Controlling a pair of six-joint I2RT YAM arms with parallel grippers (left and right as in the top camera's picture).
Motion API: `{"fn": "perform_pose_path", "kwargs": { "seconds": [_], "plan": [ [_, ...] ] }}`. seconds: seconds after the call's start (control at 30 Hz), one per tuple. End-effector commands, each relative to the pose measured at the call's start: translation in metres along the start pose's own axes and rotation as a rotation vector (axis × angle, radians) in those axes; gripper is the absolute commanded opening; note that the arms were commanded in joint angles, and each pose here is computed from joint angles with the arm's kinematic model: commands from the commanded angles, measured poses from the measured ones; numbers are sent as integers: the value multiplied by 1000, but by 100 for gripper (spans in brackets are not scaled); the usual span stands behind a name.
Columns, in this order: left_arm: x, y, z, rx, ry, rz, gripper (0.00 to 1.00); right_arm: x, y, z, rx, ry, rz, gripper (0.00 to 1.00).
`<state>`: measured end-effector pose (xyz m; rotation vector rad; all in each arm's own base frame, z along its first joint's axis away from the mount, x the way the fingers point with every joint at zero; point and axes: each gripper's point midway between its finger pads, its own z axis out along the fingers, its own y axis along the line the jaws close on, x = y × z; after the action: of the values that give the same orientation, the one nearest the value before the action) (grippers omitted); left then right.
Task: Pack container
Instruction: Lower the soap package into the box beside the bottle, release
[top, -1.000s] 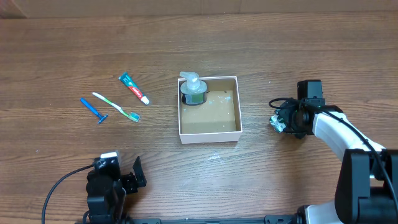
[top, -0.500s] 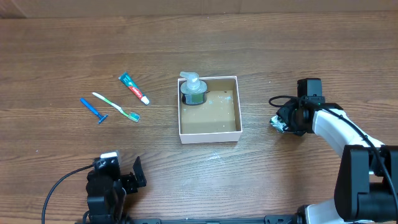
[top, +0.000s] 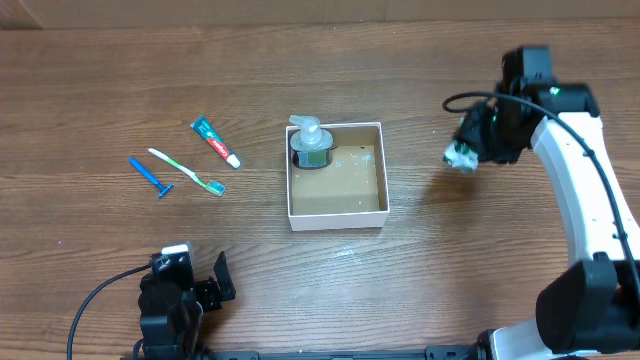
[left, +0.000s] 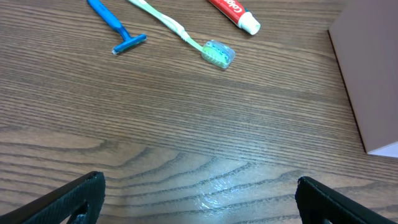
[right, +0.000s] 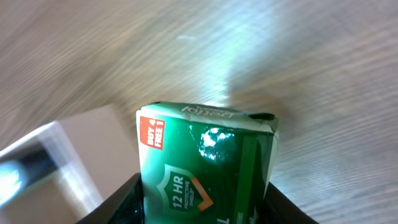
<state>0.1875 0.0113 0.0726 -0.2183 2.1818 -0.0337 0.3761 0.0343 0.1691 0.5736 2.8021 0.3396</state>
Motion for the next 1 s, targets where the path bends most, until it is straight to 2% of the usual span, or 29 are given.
{"fn": "perform_pose_path", "kwargs": {
  "seconds": [0.0,0.13,0.3,0.73,0.97],
  "plan": [
    [0,-1,0,8,-3,-13,100,19,78,-38,-226,-27,-329,22],
    [0,-1,0,8,-3,-13,100,49,123,-32,-257,-33,-501,22],
    [0,-1,0,8,-3,-13,100,78,152,-6,-167,-78,-639,22],
    [0,-1,0,8,-3,-13,100,95,135,98,-19,-37,-617,21],
    [0,-1,0,8,-3,-13,100,90,130,117,-4,-80,-583,21]
  ]
}}
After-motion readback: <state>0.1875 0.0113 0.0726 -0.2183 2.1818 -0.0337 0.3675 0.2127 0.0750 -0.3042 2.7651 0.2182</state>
